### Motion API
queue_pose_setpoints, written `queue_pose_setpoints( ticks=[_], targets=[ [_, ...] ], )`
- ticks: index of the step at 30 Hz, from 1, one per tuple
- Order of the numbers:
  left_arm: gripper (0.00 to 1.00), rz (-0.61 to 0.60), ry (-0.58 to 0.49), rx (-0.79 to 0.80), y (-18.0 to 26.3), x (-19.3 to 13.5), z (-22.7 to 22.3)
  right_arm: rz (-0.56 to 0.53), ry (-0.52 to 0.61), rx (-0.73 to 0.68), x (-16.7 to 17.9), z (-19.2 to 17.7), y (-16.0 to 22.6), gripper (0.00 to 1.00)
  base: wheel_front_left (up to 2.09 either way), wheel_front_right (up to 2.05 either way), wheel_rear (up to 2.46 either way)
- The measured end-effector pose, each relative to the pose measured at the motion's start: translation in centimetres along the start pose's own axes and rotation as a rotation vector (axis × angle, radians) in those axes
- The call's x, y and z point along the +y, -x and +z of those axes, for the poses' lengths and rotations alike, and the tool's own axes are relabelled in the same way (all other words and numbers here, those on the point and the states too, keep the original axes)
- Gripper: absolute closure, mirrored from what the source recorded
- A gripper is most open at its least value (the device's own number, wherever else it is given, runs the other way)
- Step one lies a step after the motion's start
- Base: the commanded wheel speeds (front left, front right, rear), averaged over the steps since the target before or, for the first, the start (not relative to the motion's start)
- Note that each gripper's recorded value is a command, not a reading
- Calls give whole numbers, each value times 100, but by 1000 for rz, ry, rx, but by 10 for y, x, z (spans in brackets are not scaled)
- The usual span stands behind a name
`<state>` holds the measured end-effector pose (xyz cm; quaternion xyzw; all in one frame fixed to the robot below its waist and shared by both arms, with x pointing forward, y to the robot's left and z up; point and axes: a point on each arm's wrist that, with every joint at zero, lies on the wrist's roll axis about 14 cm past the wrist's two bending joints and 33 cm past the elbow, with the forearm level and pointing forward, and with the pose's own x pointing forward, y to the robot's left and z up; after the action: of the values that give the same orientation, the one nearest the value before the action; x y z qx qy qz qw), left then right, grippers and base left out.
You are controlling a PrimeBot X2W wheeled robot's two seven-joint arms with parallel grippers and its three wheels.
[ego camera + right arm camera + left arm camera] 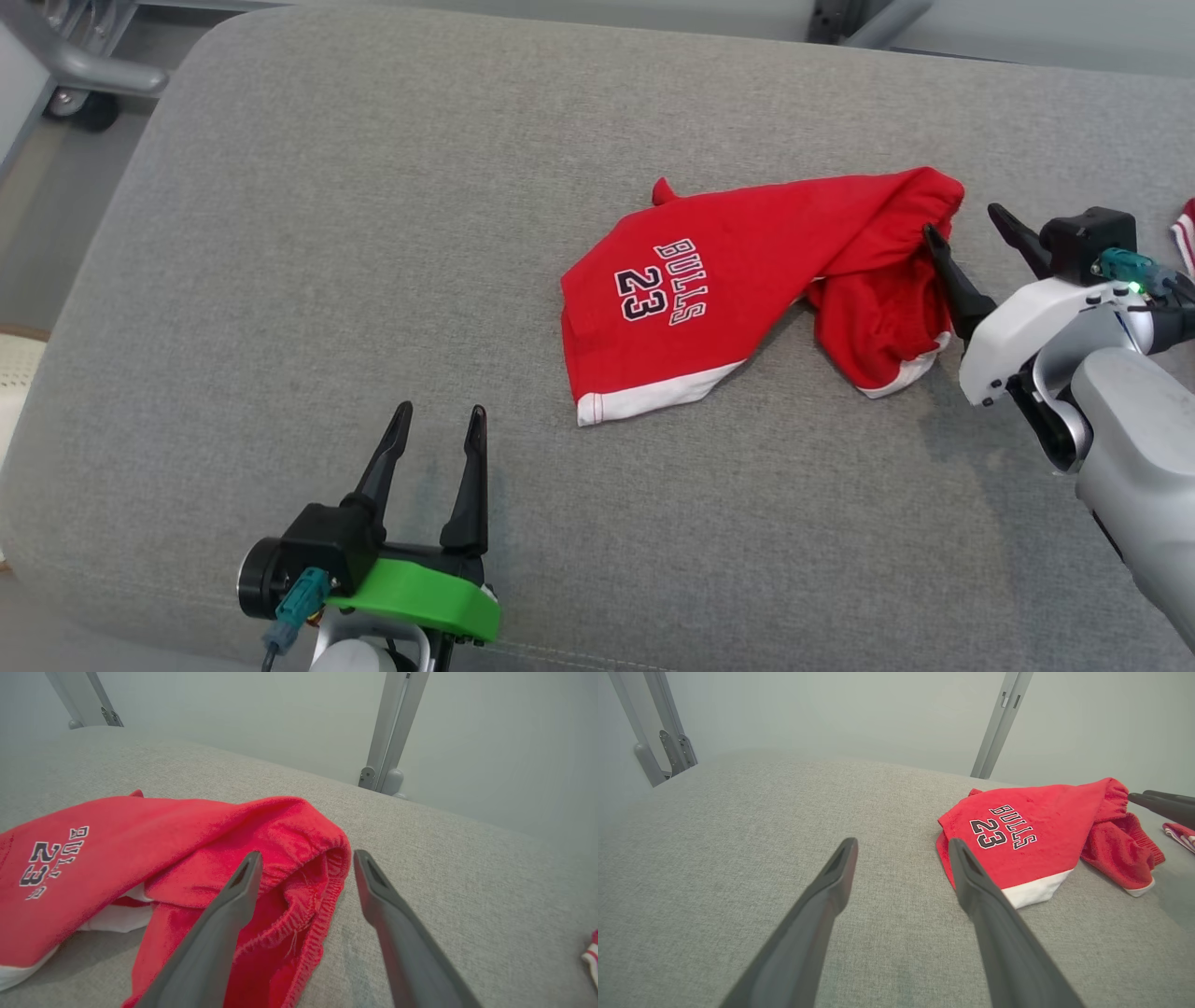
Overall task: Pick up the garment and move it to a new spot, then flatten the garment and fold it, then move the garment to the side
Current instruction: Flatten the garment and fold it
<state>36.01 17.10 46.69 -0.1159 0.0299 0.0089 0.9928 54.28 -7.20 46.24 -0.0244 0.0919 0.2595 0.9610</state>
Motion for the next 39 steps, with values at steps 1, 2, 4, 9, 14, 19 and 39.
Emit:
queue_pose_setpoints(
  ticks=[1,2,4,9,14,19,39],
  targets=[
    [0,-10,1,1,-2,-3,0,-8,-10,-9,-3,0,5,0,0,0,0],
    [0,-20,2,1,-3,-6,-1,-17,-20,-16,-6,0,10,0,0,0,0],
    [0,-36,3,2,-5,-11,-1,-30,-35,-31,-9,-1,20,0,0,0,0],
    [0,-60,3,4,-8,-17,-3,-3,-84,-59,9,-4,31,0,0,0,0],
    [0,-54,-1,12,-8,-14,-5,21,-102,-59,23,-8,26,0,0,0,0],
    [0,-39,-7,15,-8,-8,-5,48,-110,-29,37,-12,8,0,0,0,0],
    [0,-3,-13,10,-6,2,-3,51,-166,-14,46,-9,-14,100,0,0,0]
  ],
)
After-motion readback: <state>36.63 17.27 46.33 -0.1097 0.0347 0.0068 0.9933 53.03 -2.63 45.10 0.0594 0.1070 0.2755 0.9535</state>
